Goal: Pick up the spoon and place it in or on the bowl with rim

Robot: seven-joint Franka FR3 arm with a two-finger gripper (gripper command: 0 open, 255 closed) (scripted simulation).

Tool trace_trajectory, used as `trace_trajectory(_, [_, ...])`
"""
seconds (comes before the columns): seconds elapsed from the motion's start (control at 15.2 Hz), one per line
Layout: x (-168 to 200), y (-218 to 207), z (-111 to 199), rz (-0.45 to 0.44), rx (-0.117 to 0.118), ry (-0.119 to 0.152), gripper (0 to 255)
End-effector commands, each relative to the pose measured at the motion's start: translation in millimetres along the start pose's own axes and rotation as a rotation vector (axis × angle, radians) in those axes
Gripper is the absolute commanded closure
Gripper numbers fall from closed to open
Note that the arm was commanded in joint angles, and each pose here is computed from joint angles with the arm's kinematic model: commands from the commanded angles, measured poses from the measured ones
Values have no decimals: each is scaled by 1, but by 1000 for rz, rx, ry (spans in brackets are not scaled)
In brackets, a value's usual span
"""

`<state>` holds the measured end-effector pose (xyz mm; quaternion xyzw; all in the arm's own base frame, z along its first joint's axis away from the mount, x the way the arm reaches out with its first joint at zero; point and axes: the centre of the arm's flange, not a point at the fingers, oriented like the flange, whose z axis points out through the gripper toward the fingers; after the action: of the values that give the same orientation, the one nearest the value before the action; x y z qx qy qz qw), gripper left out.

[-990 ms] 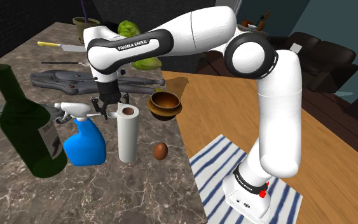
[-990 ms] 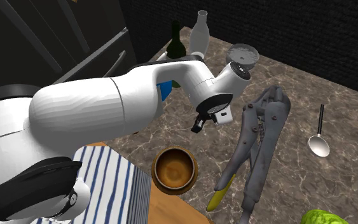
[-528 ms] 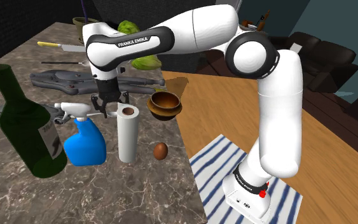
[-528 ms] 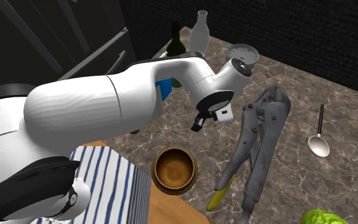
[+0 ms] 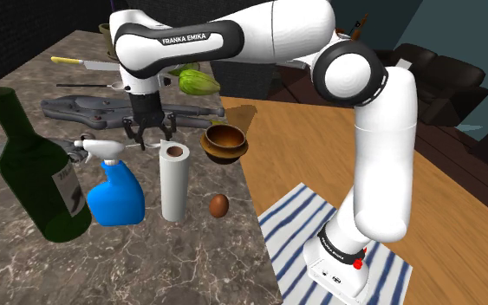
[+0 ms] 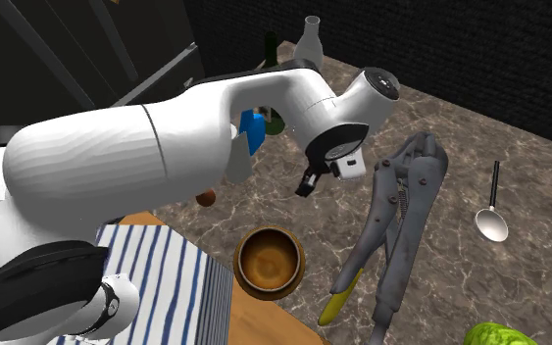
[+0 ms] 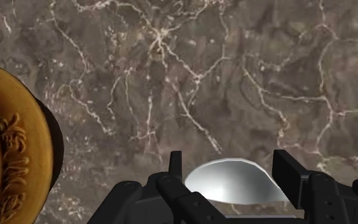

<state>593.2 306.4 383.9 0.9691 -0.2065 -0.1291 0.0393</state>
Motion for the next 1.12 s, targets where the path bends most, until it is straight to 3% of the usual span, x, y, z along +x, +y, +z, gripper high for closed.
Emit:
trace_trajectory(0.0, [-2,2,-11,0,0,0,255])
trace_trajectory(1.06, [-22,13,-92,0,0,0,255])
